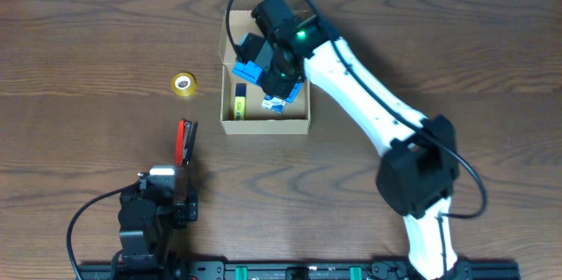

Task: Pack container
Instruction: 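Place the blue duster into the cardboard box and release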

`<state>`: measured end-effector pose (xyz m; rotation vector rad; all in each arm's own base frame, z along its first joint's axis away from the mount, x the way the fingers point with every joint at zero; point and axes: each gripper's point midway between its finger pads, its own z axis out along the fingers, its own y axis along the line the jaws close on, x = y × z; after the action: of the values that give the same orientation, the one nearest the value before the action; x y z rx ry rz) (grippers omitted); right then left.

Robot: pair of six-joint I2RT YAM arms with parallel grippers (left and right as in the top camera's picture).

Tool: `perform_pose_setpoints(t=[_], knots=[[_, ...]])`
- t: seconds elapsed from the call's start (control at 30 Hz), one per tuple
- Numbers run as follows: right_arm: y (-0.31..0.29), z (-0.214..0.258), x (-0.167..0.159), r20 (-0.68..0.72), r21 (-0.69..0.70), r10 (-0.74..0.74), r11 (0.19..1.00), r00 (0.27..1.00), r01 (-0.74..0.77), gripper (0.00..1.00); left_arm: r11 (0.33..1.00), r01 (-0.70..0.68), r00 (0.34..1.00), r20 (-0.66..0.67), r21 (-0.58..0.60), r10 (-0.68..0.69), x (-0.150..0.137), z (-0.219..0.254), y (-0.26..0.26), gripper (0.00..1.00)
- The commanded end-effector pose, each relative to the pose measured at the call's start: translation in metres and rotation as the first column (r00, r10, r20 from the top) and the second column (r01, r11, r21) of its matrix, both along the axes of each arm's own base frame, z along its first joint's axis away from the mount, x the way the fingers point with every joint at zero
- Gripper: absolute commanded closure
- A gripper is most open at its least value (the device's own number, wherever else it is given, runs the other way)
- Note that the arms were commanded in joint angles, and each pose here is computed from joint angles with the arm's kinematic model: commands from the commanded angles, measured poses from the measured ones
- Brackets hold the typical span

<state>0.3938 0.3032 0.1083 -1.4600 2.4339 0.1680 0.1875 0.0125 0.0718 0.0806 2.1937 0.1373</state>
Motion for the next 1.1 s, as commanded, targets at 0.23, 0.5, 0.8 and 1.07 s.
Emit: perform_pose_setpoints(t=[0.23, 0.5, 0.8, 1.07], knots=[[0.008, -0.044, 0.001, -0.071, -0.020, -0.004, 1.000, 0.997, 0.002, 0.69, 1.000, -0.006, 1.000, -0.010, -0.006, 0.006, -0.001, -0.005, 0.001, 0.05], [0.006, -0.045, -0.003, -0.084, -0.029, -0.004, 1.000, 0.996, 0.002, 0.75, 1.000, -0.006, 1.000, -0.010, -0.006, 0.006, -0.001, -0.005, 0.001, 0.05], [0.000, -0.047, -0.014, -0.125, -0.060, 0.002, 0.998, 0.992, -0.010, 0.79, 1.000, -0.006, 1.000, -0.010, -0.006, 0.006, -0.001, -0.005, 0.001, 0.05], [0.007, -0.044, -0.022, -0.123, -0.063, 0.032, 0.997, 0.992, -0.040, 0.01, 1.000, -0.006, 1.000, -0.010, -0.006, 0.006, -0.001, -0.005, 0.001, 0.05]])
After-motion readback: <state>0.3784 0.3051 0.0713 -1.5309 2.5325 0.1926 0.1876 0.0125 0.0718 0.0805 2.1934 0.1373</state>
